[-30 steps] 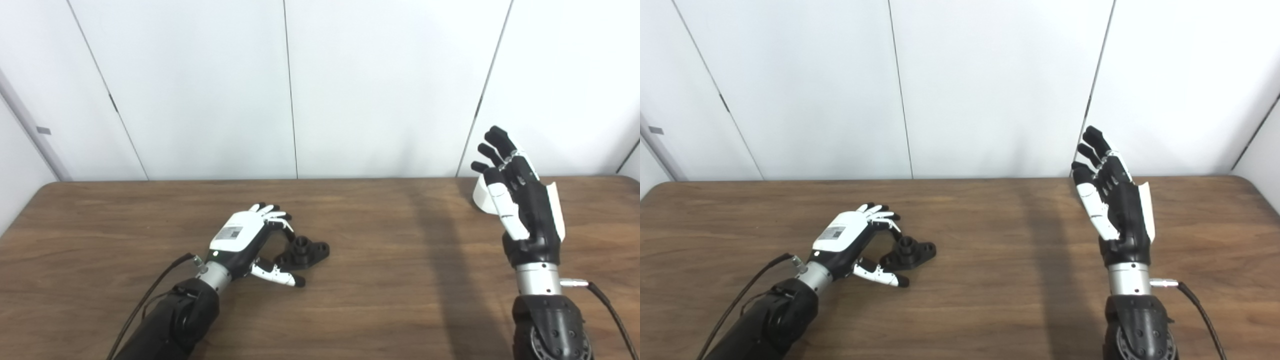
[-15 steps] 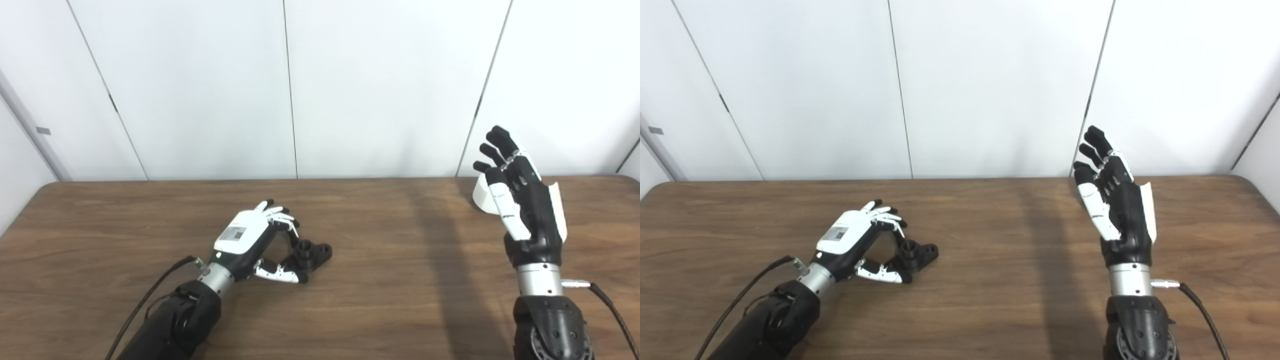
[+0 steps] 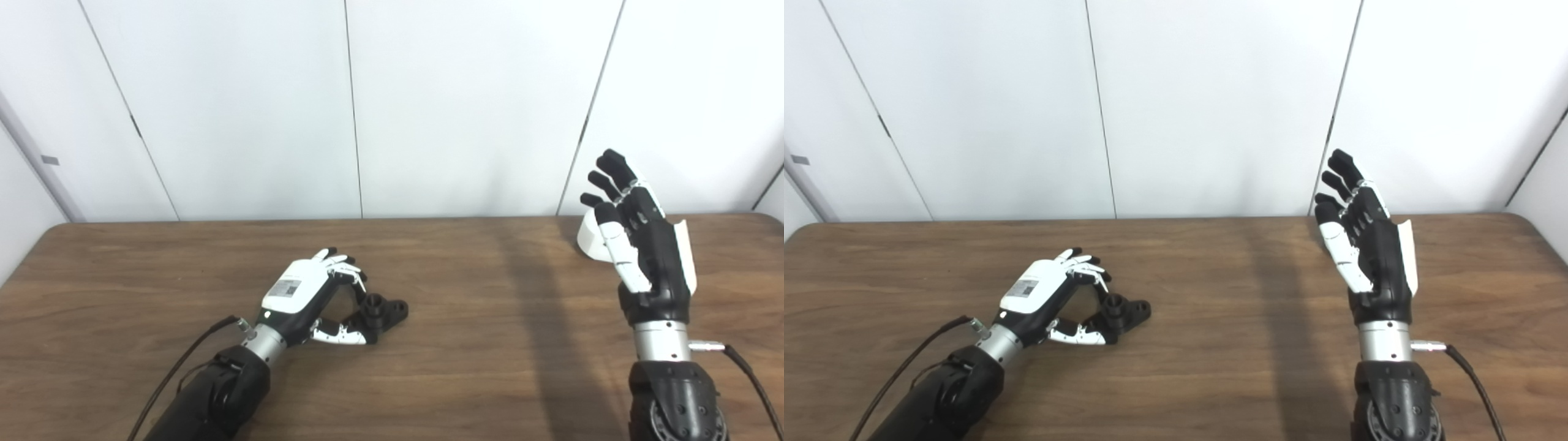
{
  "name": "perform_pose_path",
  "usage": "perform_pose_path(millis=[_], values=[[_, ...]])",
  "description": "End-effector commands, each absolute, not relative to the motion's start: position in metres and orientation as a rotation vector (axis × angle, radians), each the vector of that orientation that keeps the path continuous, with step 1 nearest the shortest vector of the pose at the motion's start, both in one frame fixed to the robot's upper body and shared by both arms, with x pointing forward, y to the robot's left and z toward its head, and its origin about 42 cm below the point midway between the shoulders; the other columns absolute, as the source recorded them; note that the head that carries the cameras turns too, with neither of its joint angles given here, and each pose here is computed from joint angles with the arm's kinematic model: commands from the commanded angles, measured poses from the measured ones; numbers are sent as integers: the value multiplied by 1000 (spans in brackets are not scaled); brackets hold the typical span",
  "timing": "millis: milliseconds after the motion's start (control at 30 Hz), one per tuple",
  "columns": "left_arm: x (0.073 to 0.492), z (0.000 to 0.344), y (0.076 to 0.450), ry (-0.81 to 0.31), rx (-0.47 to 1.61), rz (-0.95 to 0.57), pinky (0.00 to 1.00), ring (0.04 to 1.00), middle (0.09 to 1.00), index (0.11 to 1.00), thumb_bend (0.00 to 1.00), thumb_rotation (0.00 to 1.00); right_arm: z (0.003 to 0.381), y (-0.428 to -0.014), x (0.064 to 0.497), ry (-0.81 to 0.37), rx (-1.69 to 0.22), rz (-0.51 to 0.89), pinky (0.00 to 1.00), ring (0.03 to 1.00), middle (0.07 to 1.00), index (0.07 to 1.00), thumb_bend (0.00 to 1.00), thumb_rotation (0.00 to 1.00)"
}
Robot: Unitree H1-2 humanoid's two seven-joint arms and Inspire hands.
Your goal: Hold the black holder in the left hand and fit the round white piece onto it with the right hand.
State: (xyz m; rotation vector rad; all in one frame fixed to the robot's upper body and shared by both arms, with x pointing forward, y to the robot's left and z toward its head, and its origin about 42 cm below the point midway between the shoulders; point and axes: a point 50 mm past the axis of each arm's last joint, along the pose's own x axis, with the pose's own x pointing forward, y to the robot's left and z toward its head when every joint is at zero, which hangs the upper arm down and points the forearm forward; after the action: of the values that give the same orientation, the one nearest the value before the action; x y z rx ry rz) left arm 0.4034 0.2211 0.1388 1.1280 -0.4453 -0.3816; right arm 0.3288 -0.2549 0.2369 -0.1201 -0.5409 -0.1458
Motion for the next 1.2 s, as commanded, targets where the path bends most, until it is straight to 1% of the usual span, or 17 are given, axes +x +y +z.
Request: perform_pose_path(millis=[0, 100, 267, 433, 600, 800, 900, 1033, 1167], values=[[411, 148, 224, -476, 1135, -357, 972, 873, 744, 484, 524, 59, 255, -254, 327, -616, -116, -150, 762, 861, 887, 864, 431, 704], [411, 147, 224, -479, 1132, -360, 969, 870, 743, 484, 524, 59, 257, -255, 327, -616, -120, -158, 758, 860, 884, 862, 430, 708], [408, 146, 224, -467, 1121, -383, 998, 883, 750, 485, 524, 59, 261, -260, 327, -619, -133, -169, 760, 863, 888, 869, 435, 720], [402, 142, 221, -462, 1102, -394, 1000, 878, 746, 485, 524, 59, 263, -264, 328, -631, -117, -165, 786, 875, 894, 870, 446, 693], [395, 139, 217, -461, 1086, -410, 994, 871, 747, 485, 524, 61, 265, -266, 330, -636, -134, -170, 785, 874, 896, 877, 428, 692], [386, 134, 209, -461, 1043, -432, 987, 873, 749, 485, 524, 63, 270, -267, 332, -647, -148, -173, 778, 871, 893, 876, 419, 694], [382, 134, 202, -467, 1043, -442, 978, 871, 752, 485, 524, 65, 271, -267, 333, -653, -149, -171, 776, 869, 893, 875, 416, 677], [375, 135, 193, -475, 1040, -454, 999, 873, 751, 485, 524, 64, 271, -267, 333, -655, -156, -170, 765, 866, 895, 881, 403, 690], [369, 133, 187, -469, 1036, -478, 987, 886, 753, 485, 524, 65, 271, -265, 332, -651, -149, -168, 774, 873, 901, 886, 409, 687]])
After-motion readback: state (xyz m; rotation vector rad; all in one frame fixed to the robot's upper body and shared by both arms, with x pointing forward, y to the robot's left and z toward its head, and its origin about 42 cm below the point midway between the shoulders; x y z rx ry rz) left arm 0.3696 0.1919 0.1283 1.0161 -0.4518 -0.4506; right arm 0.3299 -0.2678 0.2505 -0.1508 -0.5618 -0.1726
